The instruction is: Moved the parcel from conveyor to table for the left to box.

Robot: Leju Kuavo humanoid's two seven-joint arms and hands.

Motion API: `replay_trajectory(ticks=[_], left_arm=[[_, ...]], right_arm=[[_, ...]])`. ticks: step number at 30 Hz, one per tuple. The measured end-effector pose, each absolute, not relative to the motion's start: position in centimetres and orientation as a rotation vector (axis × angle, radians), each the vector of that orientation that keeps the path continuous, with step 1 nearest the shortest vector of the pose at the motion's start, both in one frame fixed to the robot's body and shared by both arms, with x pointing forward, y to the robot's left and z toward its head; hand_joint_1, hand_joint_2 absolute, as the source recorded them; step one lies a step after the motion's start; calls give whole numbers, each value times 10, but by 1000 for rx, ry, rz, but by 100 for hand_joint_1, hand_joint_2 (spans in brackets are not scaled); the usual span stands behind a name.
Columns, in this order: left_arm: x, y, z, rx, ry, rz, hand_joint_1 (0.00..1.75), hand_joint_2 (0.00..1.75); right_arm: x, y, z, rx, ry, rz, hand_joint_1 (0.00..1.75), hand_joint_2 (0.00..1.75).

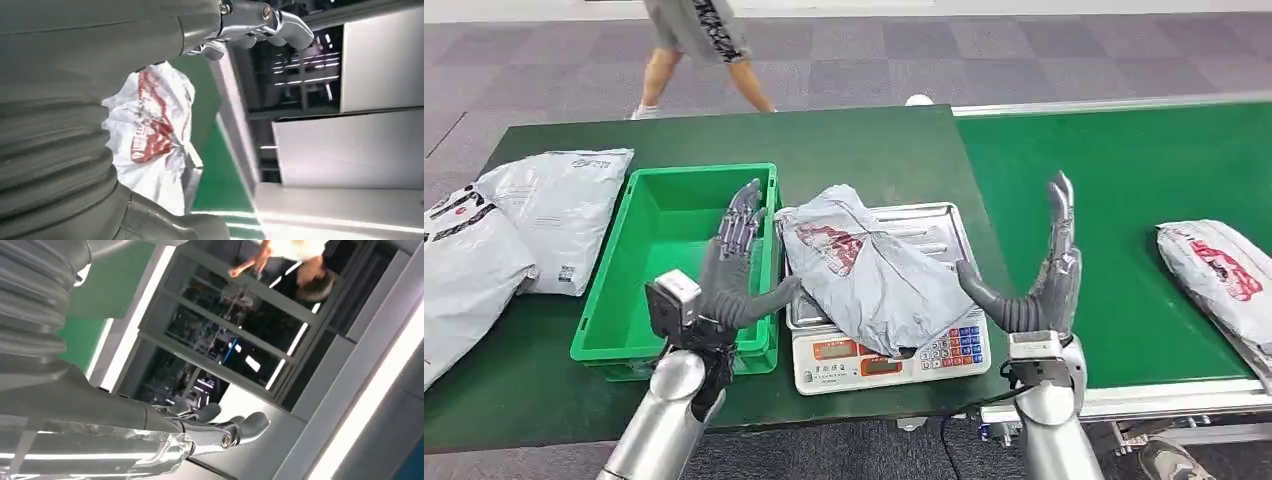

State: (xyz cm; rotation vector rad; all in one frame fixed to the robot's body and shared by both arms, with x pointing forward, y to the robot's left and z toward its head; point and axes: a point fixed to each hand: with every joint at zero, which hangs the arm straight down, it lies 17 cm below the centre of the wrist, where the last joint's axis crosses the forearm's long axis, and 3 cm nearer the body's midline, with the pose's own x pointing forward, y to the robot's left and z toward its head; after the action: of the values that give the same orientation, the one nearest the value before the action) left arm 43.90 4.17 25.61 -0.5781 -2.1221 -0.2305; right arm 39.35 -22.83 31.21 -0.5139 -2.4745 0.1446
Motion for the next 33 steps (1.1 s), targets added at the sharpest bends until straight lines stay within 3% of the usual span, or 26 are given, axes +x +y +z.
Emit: replay_trajectory(ticks=[18, 25, 33], left_arm=[[447, 32, 243, -551, -2078, -278, 0, 175], [479, -21, 164, -141, -1847, -786, 0, 175], [453, -73, 87, -52, -1584, -1145, 0, 175]], right_arm=[[388, -236, 315, -542, -2474, 118, 0, 175], [384, -227, 320, -505, -2498, 123, 0, 175], [391, -217, 320, -484, -2478, 153, 0, 175]])
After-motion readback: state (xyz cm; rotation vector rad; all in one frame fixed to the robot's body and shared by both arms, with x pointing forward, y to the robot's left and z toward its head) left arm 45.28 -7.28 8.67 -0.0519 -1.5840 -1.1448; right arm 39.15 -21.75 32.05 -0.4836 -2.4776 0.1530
